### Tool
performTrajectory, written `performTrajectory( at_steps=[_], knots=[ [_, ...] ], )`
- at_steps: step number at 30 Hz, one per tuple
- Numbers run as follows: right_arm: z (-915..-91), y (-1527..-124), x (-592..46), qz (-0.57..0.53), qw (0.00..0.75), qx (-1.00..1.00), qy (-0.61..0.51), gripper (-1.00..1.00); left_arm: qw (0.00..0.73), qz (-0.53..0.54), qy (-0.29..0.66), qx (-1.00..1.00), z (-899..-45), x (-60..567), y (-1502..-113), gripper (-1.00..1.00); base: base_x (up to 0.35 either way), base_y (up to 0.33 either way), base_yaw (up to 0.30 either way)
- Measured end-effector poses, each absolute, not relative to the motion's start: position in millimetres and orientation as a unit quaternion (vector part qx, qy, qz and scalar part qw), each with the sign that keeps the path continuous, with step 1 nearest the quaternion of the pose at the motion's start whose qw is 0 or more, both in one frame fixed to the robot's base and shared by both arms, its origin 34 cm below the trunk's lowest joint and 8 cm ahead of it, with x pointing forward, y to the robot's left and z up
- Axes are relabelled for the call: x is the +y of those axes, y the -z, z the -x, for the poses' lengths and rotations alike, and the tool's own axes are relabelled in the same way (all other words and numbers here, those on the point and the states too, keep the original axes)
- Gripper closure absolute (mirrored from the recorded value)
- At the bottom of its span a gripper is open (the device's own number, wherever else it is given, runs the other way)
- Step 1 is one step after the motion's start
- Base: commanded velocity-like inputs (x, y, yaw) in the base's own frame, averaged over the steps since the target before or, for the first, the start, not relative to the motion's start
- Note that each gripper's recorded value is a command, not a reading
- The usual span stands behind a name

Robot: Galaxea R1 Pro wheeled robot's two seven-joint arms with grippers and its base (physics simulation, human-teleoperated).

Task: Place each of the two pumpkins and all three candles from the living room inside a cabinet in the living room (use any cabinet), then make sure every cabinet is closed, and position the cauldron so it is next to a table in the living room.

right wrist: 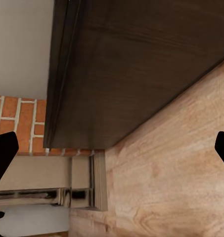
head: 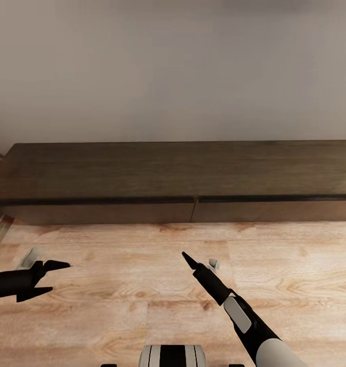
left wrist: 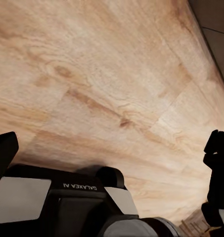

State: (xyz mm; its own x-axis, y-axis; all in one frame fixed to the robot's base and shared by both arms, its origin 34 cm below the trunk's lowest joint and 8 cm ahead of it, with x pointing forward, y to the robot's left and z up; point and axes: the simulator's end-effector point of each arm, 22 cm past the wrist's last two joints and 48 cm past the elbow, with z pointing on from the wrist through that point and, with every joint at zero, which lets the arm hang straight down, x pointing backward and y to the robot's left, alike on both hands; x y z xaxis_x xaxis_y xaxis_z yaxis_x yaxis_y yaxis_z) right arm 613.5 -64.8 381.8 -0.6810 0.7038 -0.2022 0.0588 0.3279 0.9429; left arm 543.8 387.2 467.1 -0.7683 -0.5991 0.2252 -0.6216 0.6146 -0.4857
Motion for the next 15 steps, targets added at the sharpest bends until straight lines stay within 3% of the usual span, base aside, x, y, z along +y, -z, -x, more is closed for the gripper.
performTrajectory(
  at_steps=[4, 11, 15],
  knots=[
    [-614, -383, -67, -0.253, 0.311, 0.752, -0.523, -1.00, 0.018, -0.337, -0.272, -0.901, -545, 399, -475, -1.00, 0.000, 0.000, 0.000],
    [-615, -382, -70, -0.258, 0.312, 0.750, -0.522, -1.00, 0.029, -0.340, -0.378, -0.861, -553, 359, -525, -1.00, 0.000, 0.000, 0.000],
    [-615, -382, -71, -0.258, 0.313, 0.750, -0.522, -1.00, 0.041, -0.333, -0.377, -0.863, -545, 357, -529, -1.00, 0.000, 0.000, 0.000]
  ],
)
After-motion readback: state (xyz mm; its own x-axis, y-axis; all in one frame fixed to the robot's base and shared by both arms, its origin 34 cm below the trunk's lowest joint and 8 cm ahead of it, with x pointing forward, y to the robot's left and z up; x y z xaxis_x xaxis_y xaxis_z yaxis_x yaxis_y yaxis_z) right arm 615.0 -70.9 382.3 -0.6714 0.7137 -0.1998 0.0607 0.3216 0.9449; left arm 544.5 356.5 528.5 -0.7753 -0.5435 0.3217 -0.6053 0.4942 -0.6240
